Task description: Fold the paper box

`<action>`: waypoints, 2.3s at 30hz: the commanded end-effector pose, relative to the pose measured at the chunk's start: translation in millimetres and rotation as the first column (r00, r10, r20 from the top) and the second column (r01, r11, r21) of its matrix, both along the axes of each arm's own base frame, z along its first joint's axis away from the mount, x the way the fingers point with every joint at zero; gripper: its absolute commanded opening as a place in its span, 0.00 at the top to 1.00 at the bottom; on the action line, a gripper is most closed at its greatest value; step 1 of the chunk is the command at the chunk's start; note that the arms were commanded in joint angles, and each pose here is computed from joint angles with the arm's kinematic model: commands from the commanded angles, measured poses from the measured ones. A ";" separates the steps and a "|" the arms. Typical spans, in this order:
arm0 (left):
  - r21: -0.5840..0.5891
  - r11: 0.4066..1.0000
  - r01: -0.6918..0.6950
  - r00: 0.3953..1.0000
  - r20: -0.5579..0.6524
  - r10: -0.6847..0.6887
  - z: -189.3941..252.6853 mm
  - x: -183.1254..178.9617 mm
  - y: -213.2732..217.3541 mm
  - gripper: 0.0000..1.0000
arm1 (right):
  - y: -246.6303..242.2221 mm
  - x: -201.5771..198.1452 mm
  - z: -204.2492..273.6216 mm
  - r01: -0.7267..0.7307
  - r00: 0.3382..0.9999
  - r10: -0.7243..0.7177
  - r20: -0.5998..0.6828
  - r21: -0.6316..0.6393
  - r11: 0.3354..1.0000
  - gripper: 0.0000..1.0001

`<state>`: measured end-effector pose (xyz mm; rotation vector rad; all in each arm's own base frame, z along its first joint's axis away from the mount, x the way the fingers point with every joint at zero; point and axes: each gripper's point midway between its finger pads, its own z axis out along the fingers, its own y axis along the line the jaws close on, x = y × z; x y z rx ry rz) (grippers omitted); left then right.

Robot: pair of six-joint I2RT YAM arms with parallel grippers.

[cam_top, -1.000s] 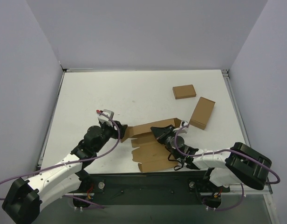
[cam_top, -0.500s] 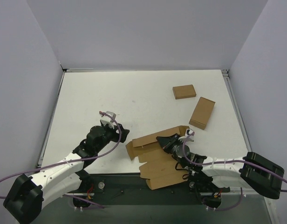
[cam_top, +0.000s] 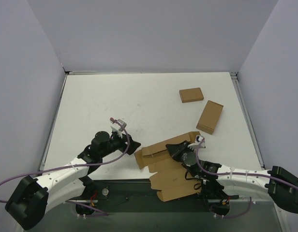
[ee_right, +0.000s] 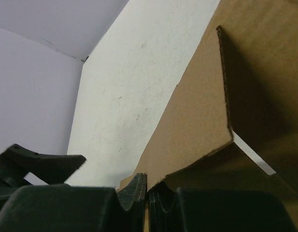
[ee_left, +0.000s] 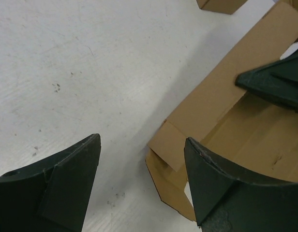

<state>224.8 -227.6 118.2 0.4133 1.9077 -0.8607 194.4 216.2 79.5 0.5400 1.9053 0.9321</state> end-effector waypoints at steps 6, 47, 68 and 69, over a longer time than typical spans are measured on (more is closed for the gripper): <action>-0.124 0.992 -0.006 1.000 -0.012 0.004 -3.0 -19.1 5.6 0.14 | 18.5 26.1 74.6 0.038 0.995 -0.044 0.086 0.072 0.997 1.00; 0.131 0.921 -0.367 0.904 0.283 0.320 19.8 70.8 62.7 1.00 | 73.3 68.0 69.1 -0.083 0.994 0.068 0.086 0.174 0.981 1.00; 0.139 0.876 -0.463 0.880 0.191 0.435 -5.4 67.3 76.1 1.00 | 52.1 20.2 -28.8 -0.086 0.991 0.086 -0.105 0.000 0.996 1.00; 0.138 0.876 -0.462 0.881 0.185 0.435 -6.4 66.6 75.7 1.00 | 53.0 19.2 -30.3 -0.088 0.990 0.087 -0.107 -0.006 0.996 1.00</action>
